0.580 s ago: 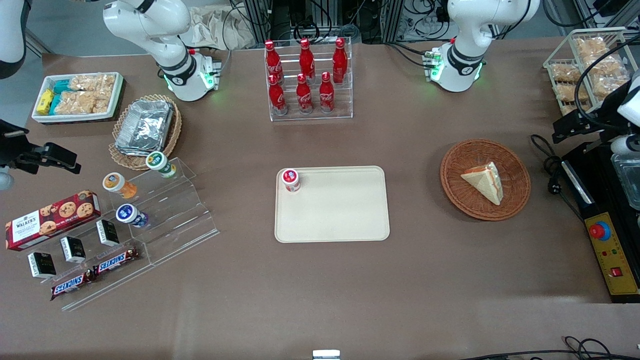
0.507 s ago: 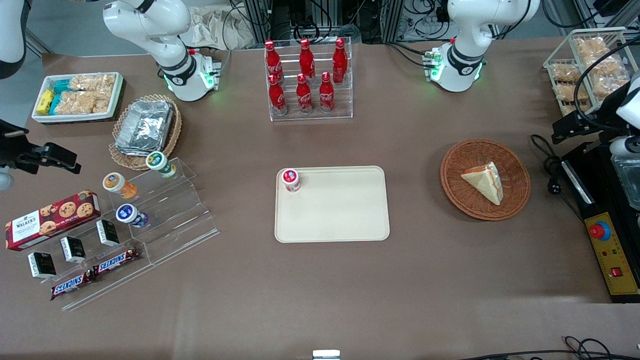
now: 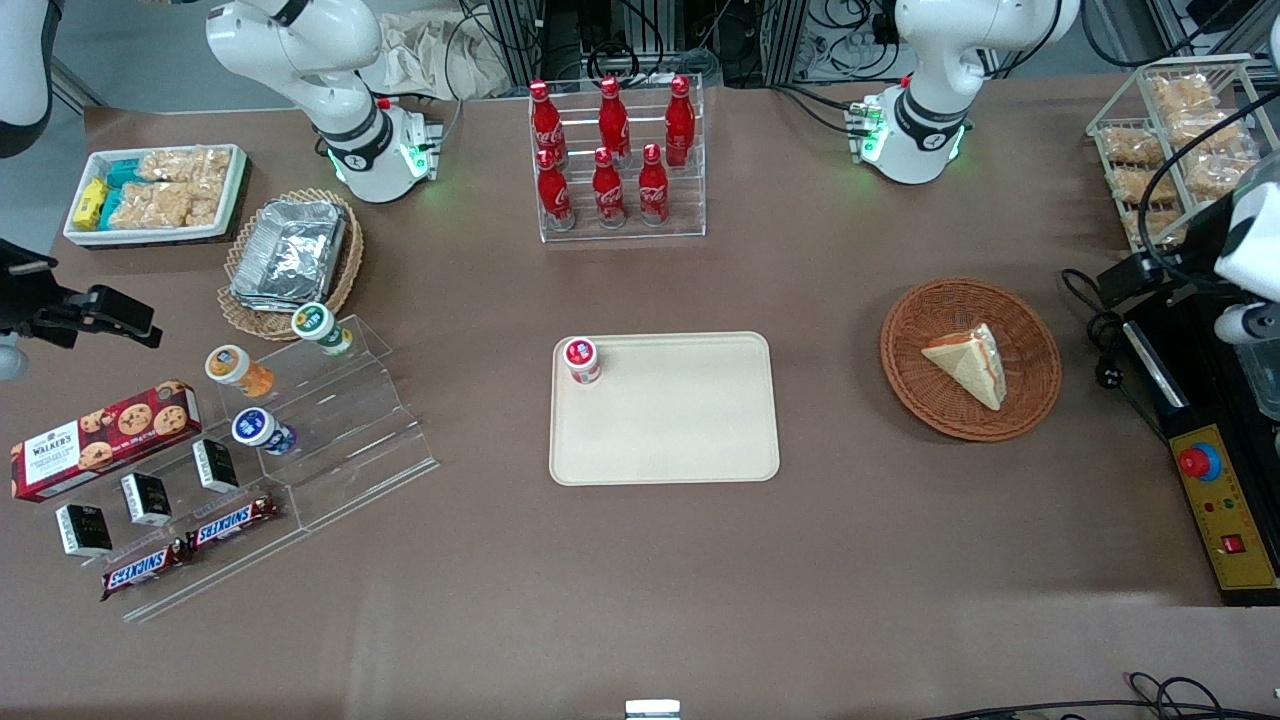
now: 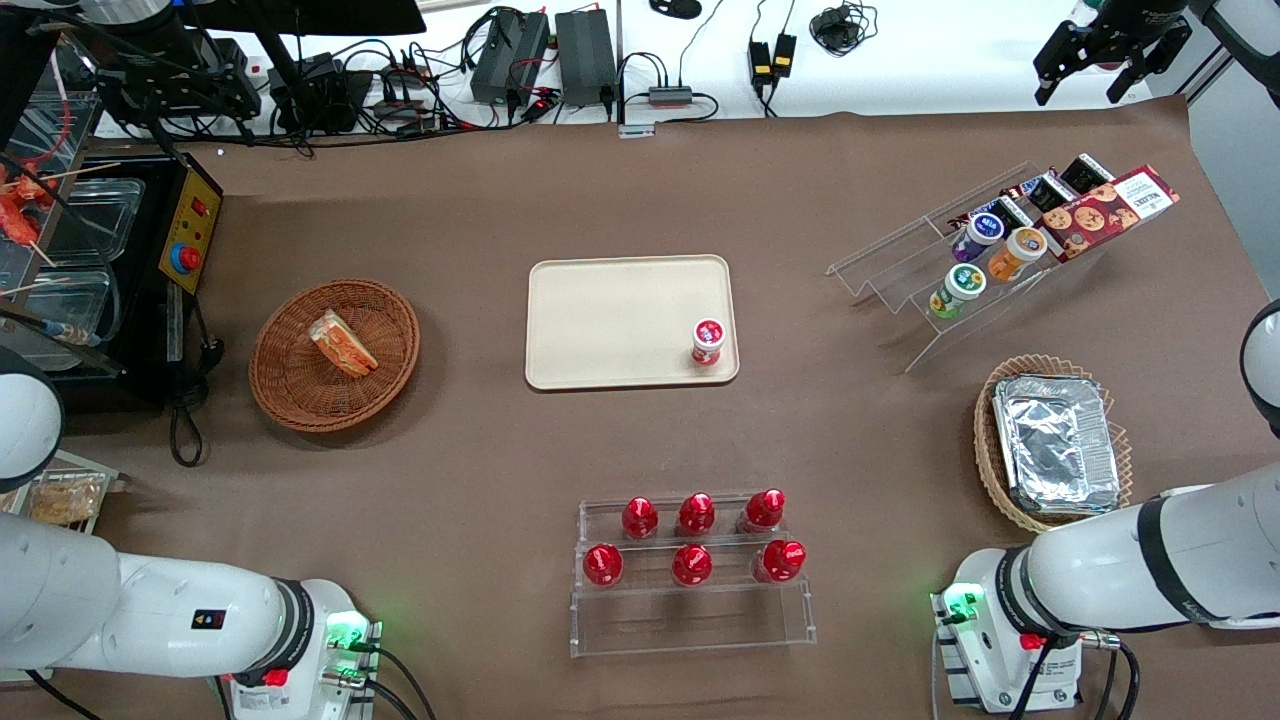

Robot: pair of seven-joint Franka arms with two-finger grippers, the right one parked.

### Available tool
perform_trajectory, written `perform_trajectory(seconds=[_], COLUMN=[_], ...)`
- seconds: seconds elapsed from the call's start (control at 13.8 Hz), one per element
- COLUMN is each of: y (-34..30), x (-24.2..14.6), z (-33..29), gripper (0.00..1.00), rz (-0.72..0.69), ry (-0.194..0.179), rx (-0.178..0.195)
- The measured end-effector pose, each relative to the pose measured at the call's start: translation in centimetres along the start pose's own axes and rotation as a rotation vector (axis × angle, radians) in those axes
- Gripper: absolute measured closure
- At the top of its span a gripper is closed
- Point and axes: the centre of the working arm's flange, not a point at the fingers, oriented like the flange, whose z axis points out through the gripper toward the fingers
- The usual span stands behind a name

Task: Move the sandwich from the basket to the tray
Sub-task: 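Move the left gripper over the wrapped sandwich in the wicker basket, then lower the open left gripper around the sandwich's edge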

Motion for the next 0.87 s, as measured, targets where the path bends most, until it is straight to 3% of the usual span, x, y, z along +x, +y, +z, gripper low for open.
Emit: perform_trajectory(seconds=[0.22, 0.58, 0.87], y=[0.9, 0.3, 0.4], x=[0.6, -2.0, -3.8], z=[2.6, 12.7, 19.2], gripper=[0.0, 0.0, 0.0], rz=[-0.206, -0.376, -0.467], ry=[0.02, 0.057, 0.028], rx=[-0.025, -0.067, -0.061])
